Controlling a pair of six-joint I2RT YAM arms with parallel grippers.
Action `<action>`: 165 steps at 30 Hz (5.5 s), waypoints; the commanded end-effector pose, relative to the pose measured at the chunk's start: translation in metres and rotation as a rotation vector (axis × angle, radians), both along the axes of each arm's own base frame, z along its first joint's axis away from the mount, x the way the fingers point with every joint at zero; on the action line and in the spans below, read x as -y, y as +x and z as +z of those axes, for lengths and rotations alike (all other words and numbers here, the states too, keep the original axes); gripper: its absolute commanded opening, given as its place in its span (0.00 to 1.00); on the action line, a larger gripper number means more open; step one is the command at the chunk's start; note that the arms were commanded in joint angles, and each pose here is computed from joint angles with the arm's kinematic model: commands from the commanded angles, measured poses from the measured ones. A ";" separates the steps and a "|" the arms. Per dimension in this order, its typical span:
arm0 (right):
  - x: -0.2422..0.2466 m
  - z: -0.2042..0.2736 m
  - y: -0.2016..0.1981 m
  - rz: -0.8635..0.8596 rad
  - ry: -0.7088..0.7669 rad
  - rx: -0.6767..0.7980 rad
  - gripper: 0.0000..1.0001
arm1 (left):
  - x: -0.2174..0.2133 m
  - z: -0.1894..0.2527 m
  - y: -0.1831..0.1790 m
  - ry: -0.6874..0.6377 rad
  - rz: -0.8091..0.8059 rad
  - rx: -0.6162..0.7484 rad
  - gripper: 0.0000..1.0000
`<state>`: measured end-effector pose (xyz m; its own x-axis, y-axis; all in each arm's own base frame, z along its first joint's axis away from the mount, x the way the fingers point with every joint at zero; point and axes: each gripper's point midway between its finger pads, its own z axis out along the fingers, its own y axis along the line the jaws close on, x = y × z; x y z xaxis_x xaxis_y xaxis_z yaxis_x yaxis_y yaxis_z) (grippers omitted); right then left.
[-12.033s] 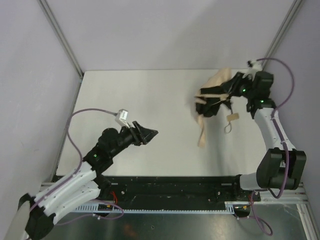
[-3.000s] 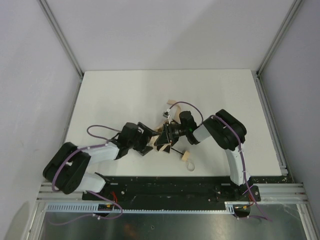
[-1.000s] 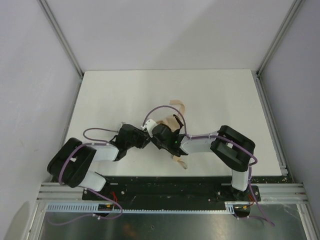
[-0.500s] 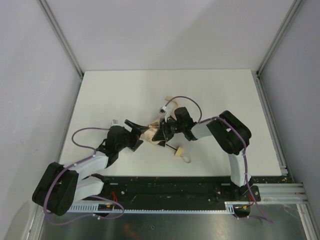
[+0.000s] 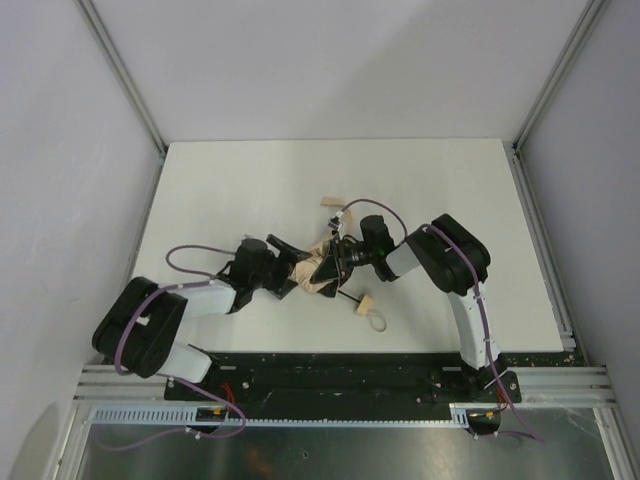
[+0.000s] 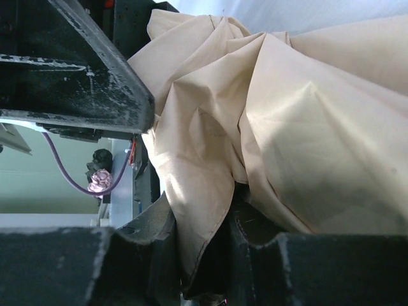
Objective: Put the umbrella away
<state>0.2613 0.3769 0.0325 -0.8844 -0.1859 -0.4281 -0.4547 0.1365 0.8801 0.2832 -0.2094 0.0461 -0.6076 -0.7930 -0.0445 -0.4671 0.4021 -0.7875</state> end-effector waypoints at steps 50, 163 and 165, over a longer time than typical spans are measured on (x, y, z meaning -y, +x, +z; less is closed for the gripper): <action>0.009 -0.016 -0.003 -0.235 -1.018 1.268 0.62 | -0.008 -0.043 -0.038 0.131 0.010 -0.219 0.00; 0.035 -0.077 -0.043 0.046 -0.464 0.002 0.00 | -0.011 0.024 -0.004 0.065 -0.013 0.068 0.99; 0.034 -0.076 -0.045 0.052 -0.442 -0.079 0.00 | -0.008 0.022 -0.002 0.054 -0.020 0.053 0.99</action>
